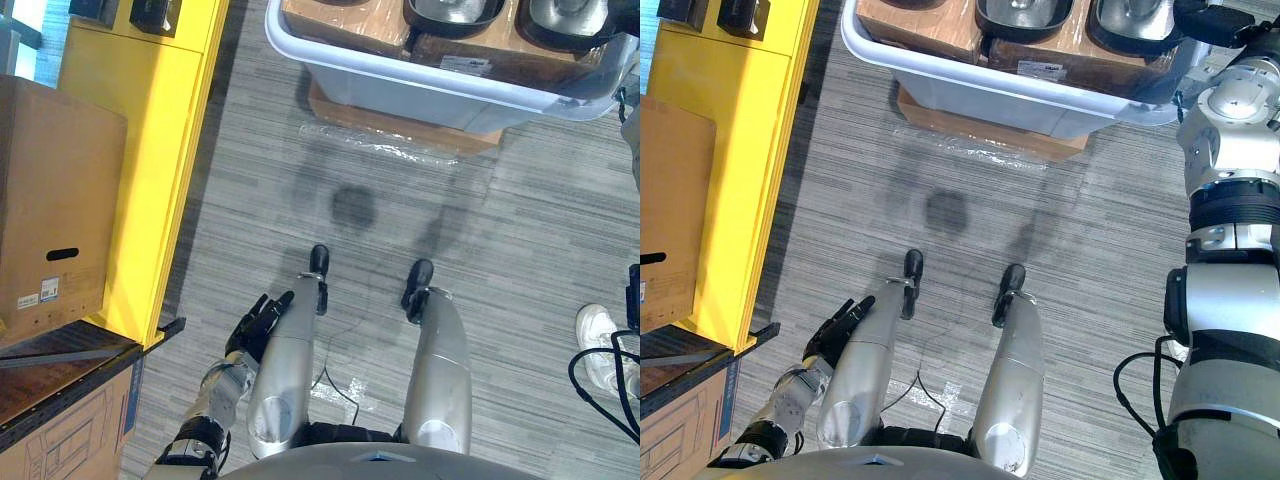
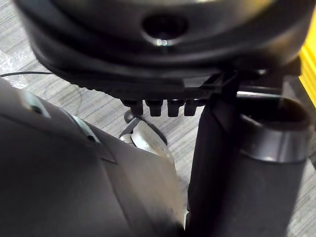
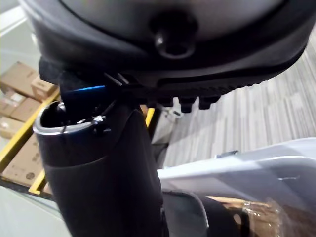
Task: Walk over and take three plastic housings, then place them on the shelf
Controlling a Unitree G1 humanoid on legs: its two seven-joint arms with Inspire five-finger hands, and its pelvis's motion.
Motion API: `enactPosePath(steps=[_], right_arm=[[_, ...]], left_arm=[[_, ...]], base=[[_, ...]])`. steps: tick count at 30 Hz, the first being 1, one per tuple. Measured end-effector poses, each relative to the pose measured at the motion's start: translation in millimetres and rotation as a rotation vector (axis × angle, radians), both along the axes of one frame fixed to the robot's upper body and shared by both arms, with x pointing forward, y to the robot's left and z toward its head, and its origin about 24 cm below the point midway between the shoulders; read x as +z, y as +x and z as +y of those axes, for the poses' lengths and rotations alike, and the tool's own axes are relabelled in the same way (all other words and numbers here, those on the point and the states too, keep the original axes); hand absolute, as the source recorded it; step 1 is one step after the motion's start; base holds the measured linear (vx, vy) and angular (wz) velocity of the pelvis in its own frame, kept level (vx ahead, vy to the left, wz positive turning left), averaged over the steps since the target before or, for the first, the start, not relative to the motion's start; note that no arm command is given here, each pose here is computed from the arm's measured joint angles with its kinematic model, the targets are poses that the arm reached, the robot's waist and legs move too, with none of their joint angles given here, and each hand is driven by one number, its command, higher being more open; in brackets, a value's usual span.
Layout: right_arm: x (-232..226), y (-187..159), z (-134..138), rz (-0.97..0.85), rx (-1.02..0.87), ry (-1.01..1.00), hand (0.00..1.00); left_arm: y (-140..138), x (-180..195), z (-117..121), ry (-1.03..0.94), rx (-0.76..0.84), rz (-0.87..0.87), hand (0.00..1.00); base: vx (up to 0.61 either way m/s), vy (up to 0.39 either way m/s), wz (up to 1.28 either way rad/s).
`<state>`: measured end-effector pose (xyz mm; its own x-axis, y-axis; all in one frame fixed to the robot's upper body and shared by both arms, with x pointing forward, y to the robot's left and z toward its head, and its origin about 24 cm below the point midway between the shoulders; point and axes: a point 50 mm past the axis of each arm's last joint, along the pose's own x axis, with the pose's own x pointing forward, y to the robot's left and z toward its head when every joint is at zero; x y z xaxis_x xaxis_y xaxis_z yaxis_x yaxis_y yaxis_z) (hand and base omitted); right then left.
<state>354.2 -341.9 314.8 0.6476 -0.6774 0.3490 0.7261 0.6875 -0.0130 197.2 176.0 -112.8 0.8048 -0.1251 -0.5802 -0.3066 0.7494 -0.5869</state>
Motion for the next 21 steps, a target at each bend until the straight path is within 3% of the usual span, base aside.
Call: enactPosePath(steps=[7, 8, 21], right_arm=[[-12.5, 6.7, 0.3, 0.151, 0.001, -0.004, 1.00], [-11.9, 7.2, -0.2, 0.162, 0.003, 0.001, 0.00], [-24.4, -11.6, -40.6, 0.336, -0.156, 0.021, 0.00]], left_arm=[[-0.4, -0.6, -3.4, -0.014, -0.001, 0.000, 1.00], [-0.4, -0.7, -3.5, -0.014, -0.001, 0.000, 1.00], [-0.5, -1.4, -5.1, -0.031, 0.016, 0.008, 1.00]], base=[[0.00, -0.004, 0.02], [0.00, 0.000, 0.00], [0.00, -0.002, 0.01]])
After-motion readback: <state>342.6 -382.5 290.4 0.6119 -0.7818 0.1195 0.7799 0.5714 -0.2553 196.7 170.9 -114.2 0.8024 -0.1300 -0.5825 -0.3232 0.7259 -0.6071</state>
